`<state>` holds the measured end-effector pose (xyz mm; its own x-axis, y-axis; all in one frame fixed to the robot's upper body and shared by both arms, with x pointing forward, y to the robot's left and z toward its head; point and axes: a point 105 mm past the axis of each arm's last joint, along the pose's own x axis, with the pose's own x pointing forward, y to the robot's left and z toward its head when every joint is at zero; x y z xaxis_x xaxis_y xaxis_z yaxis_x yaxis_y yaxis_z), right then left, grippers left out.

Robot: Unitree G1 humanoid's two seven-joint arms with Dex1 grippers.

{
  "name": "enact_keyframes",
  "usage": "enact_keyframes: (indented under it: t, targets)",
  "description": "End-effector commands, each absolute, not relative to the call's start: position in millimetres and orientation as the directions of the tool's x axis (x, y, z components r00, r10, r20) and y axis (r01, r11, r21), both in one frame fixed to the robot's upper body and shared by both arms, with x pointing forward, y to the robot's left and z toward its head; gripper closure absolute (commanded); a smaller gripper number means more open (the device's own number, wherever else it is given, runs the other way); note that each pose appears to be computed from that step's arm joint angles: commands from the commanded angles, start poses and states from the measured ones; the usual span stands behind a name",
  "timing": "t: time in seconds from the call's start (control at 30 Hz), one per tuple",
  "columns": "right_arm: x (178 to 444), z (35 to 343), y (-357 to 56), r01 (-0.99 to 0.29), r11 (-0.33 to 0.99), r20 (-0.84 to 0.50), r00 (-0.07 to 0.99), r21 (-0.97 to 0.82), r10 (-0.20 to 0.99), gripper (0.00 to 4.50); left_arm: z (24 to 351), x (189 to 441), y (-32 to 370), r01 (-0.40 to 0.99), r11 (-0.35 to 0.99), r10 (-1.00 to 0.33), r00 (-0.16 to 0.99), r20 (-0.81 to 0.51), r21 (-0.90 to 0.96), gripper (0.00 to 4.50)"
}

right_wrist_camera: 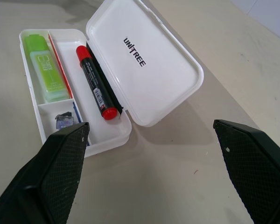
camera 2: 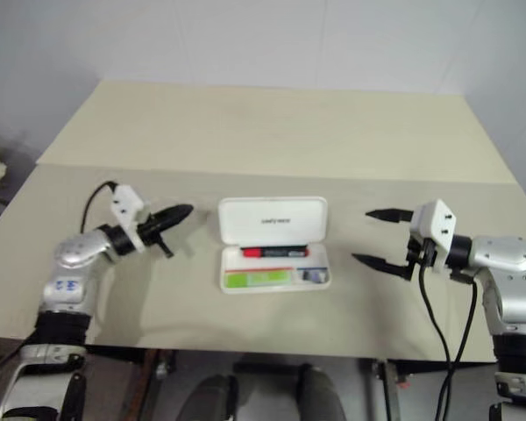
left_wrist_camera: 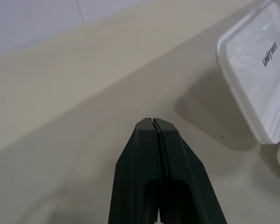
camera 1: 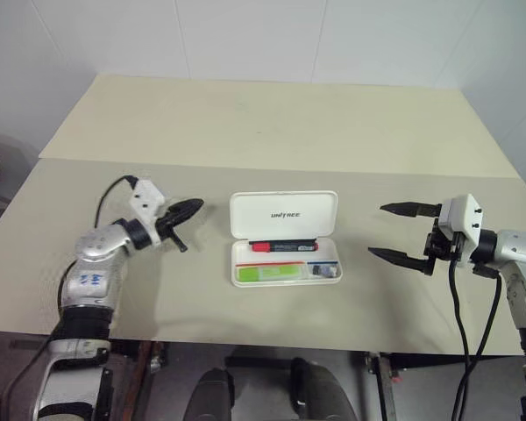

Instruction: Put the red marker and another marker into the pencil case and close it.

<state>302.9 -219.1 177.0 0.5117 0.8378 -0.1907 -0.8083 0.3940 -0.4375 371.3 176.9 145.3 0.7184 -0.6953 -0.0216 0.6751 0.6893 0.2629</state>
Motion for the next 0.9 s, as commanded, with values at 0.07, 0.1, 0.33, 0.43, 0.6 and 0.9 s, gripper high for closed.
enact_keyframes:
  t: [0.07, 0.1, 0.33, 0.43, 0.6, 0.9]
  targets:
    - [302.3, 187.9, -217.7, -0.785, 0.394, -0.168, 0.522, -0.477, 0.836, 0.0, 156.8, 383.9, 153.7, 0.693, 0.675, -0.72, 0.694, 0.019, 0.253, 4.46]
    - [302.5, 187.1, -215.4, -0.788, 0.39, -0.168, 0.517, -0.476, 0.839, 0.0, 158.3, 384.9, 145.9, 0.71, 0.662, -0.737, 0.675, 0.032, 0.241, 4.46]
    - [302.8, 185.3, -208.3, -0.795, 0.385, -0.162, 0.505, -0.468, 0.848, 0.0, 176.8, 374.9, 120.9, 0.791, 0.559, -0.829, 0.545, 0.13, 0.247, 4.46]
    - [303.3, 186.2, -207.2, -0.793, 0.391, -0.156, 0.509, -0.467, 0.846, 0.0, 185.7, 363.2, 113.7, 0.827, 0.482, -0.876, 0.45, 0.173, 0.289, 4.46]
    - [304.6, 187.4, -207.3, -0.787, 0.405, -0.146, 0.52, -0.466, 0.842, 0.0, 191.8, 351.7, 107.9, 0.846, 0.38, -0.925, 0.351, 0.146, 0.374, 4.46]
    - [305.4, 187.6, -206.5, -0.785, 0.416, -0.137, 0.525, -0.46, 0.84, 0.0, 174.1, 337.0, 102.6, 0.877, 0.131, -0.975, 0.199, -0.101, 0.463, 4.46]
